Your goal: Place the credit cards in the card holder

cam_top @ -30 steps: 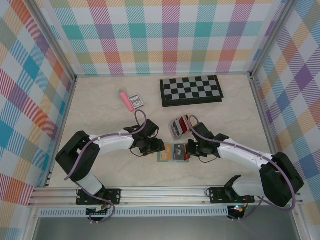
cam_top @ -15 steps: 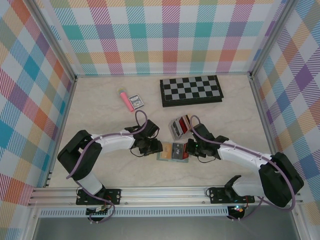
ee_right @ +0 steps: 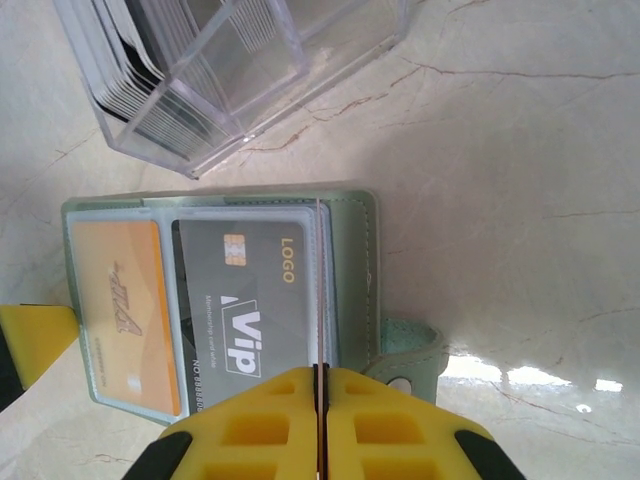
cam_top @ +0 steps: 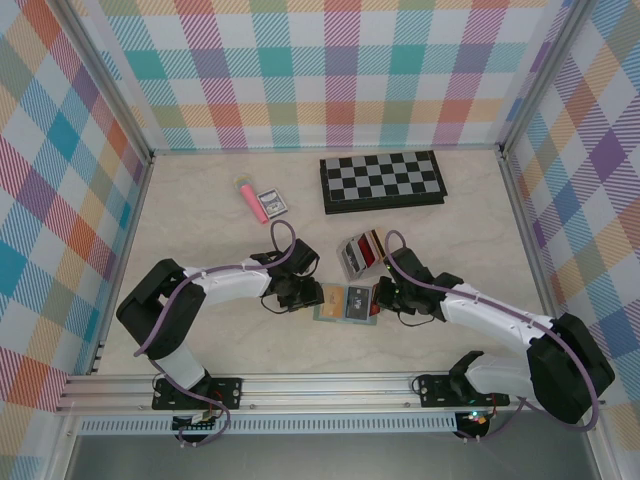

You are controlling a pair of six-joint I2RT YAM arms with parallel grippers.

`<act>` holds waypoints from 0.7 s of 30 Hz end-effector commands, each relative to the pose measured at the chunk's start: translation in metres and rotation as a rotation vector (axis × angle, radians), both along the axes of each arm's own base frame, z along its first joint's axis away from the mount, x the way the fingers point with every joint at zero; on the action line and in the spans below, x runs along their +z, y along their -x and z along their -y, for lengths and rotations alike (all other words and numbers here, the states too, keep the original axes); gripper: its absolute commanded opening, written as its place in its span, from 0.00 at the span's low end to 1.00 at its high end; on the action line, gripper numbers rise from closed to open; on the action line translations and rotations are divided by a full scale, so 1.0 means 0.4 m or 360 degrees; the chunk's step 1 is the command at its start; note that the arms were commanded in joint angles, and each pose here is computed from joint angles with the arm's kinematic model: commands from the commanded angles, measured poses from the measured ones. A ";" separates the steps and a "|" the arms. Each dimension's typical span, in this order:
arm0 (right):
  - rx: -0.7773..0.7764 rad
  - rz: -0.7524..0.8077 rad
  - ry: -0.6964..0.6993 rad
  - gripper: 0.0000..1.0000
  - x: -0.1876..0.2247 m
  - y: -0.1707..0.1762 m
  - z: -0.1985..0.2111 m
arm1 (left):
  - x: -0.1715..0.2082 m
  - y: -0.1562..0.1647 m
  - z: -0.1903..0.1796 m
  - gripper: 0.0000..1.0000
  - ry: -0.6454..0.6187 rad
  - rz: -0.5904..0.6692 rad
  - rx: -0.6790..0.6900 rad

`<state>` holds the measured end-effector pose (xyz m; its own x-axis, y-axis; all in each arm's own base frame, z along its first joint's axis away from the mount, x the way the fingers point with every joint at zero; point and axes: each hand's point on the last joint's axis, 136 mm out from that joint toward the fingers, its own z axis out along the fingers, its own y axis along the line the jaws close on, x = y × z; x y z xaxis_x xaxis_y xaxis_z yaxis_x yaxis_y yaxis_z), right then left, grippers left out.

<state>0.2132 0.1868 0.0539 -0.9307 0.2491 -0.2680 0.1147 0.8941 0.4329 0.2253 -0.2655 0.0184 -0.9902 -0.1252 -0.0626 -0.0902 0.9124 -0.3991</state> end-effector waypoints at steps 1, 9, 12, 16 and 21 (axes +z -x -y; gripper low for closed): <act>-0.0007 -0.0049 0.0035 0.08 -0.038 0.013 0.010 | -0.045 0.028 0.059 0.38 0.0082 -0.0046 -0.0105; 0.0009 -0.0045 -0.0023 0.08 -0.040 0.015 -0.003 | -0.052 0.034 0.058 0.37 0.0076 -0.0056 -0.0110; -0.0002 -0.0025 -0.0118 0.08 -0.019 0.011 -0.023 | -0.052 0.033 0.060 0.36 0.0079 -0.0060 -0.0111; -0.0017 0.0050 -0.0184 0.09 0.034 -0.001 -0.030 | -0.053 0.036 0.058 0.35 0.0074 -0.0062 -0.0113; 0.0042 0.0095 -0.0214 0.10 0.083 -0.007 -0.044 | -0.055 0.036 0.059 0.35 0.0074 -0.0059 -0.0113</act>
<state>0.2148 0.1975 0.0731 -0.9166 0.2782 -0.2870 0.0892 0.8422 0.5317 0.2253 -0.2645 0.0175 -0.9901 -0.1262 -0.0616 -0.0923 0.9152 -0.3923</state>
